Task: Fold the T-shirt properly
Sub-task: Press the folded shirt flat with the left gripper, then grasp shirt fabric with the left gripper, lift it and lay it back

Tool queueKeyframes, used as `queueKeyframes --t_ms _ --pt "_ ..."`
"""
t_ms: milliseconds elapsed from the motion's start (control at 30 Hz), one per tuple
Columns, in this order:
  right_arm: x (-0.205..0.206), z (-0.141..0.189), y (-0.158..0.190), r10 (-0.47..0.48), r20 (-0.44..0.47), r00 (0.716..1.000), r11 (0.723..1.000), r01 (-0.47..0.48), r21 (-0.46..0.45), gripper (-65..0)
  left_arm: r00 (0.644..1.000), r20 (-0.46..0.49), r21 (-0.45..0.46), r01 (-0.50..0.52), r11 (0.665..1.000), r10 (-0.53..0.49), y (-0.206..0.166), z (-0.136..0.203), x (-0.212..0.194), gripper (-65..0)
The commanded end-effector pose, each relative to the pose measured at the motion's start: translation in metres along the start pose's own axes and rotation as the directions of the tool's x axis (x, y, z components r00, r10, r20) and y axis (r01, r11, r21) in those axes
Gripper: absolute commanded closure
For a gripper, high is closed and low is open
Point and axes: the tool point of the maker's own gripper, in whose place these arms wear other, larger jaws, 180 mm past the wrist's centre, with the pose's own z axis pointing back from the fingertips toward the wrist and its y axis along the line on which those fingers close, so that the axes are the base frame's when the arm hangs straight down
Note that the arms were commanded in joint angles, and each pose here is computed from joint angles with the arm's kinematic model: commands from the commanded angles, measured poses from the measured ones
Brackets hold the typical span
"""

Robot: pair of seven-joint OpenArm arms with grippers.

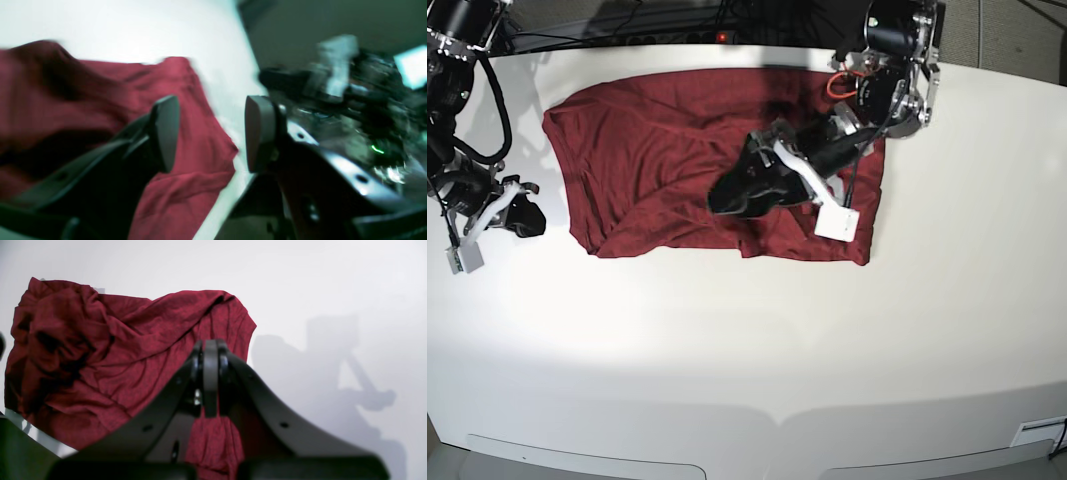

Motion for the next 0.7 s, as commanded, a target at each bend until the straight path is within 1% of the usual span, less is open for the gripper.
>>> queueKeyframes --t_ms 0,100,200,233,300,400,467,533,600,667 --pt "0.017 0.006 -0.001 0.028 0.046 0.999 1.0 -0.028 -0.001 0.0 0.999 0.032 -0.036 0.028 0.999 -0.027 -0.01 -0.003 0.014 -30.7" --pt "0.017 0.006 -0.001 0.028 0.046 0.999 1.0 -0.028 -0.002 0.0 0.994 -0.039 0.008 0.103 0.995 -0.103 -0.001 -0.006 0.009 -30.7" --pt "0.016 0.006 -0.001 0.028 0.043 0.999 1.0 -0.028 -0.001 0.0 0.974 -0.131 0.068 0.197 0.978 -0.187 0.016 -0.001 0.004 -30.7" --pt "0.016 0.006 -0.001 0.028 0.039 0.999 1.0 -0.028 -0.002 0.0 0.968 -0.14 0.093 0.224 0.97 -0.21 0.024 0.003 0.006 -30.7" --pt "0.015 0.006 -0.001 0.027 0.035 0.999 1.0 -0.027 -0.002 0.0 0.962 -0.13 0.166 0.262 0.951 -0.242 0.041 0.012 0.015 -30.7" --pt "0.014 0.006 -0.001 0.027 0.031 0.999 1.0 -0.027 -0.002 0.0 0.961 -0.111 0.285 0.273 0.919 -0.252 0.069 0.032 0.03 -30.7" --pt "0.014 0.006 -0.001 0.027 0.032 0.999 1.0 -0.027 -0.001 0.0 0.96 -0.124 0.334 0.277 0.901 -0.249 0.083 0.045 0.036 -30.7" --pt "0.014 0.006 -0.001 0.027 0.032 0.999 1.0 -0.027 -0.001 0.0 0.957 -0.149 0.36 0.287 0.888 -0.249 0.092 0.055 0.035 -30.7" --pt "0.014 0.006 -0.001 0.027 0.032 0.999 1.0 -0.027 -0.001 0.0 0.957 -0.161 0.366 0.284 0.886 -0.24 0.094 0.059 0.029 -30.7" --pt "0.014 0.006 -0.001 0.027 0.032 0.999 1.0 -0.027 -0.001 0.0 0.961 -0.147 0.367 0.272 0.89 -0.233 0.093 0.061 0.024 -30.7"
